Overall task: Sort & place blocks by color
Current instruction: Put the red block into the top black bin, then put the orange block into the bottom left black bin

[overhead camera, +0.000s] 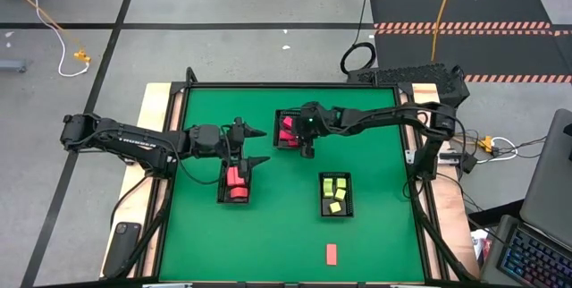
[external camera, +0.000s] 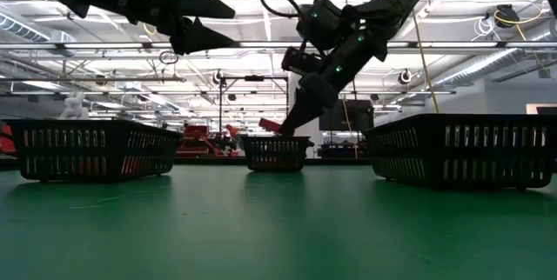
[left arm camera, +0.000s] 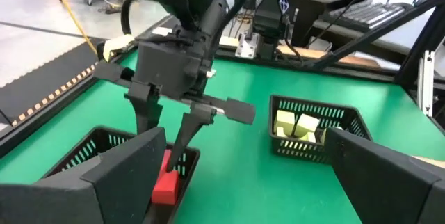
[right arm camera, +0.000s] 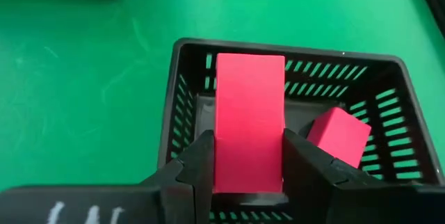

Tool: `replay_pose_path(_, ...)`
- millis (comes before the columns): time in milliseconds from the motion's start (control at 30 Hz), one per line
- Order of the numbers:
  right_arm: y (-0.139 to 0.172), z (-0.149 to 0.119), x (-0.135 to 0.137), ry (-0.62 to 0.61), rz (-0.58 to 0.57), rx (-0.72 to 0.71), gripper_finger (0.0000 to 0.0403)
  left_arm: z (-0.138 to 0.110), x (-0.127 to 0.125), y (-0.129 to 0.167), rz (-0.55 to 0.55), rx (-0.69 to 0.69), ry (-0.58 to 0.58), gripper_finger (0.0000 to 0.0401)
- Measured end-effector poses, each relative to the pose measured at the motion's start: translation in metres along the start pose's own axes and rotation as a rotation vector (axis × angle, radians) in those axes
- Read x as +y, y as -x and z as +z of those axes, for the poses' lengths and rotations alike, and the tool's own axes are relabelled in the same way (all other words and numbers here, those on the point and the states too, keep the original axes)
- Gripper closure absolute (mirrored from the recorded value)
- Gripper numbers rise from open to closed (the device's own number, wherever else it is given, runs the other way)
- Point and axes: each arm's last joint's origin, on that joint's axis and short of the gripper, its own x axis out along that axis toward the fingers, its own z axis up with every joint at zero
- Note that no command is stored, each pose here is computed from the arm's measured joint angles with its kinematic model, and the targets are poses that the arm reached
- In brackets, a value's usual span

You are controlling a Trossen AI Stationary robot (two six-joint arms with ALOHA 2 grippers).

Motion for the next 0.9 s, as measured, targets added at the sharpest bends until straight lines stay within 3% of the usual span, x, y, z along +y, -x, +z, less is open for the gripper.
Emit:
replay_pose_path(167,0.0,0.002,-0.001,-0.013,-0.007,-0.02,0.027,-0.001,0.0,0.0,0.001,0.015,0.001,0.0007)
replay_pose_path(333,0.0,0.005,-0.001,-0.029,-0.014,-0.047,0.0189,-0.003,0.0,0.0,0.002,0.028,0.001,0.0007)
replay_pose_path(433,0.0,0.004,-0.001,-0.033,-0.013,-0.044,0.0162,-0.003,0.0,0.0,0.002,0.032,0.004,0.0007)
replay_pose_path(667,0.009,0.008,0.001,-0.043,-0.008,-0.039,0.0152,-0.004,0.0,0.0,0.003,0.037,0.015,0.0007)
replay_pose_path(900,0.057,0.02,0.023,-0.049,0.04,-0.007,0.015,-0.004,0.0,0.0,0.003,0.037,0.017,0.0007)
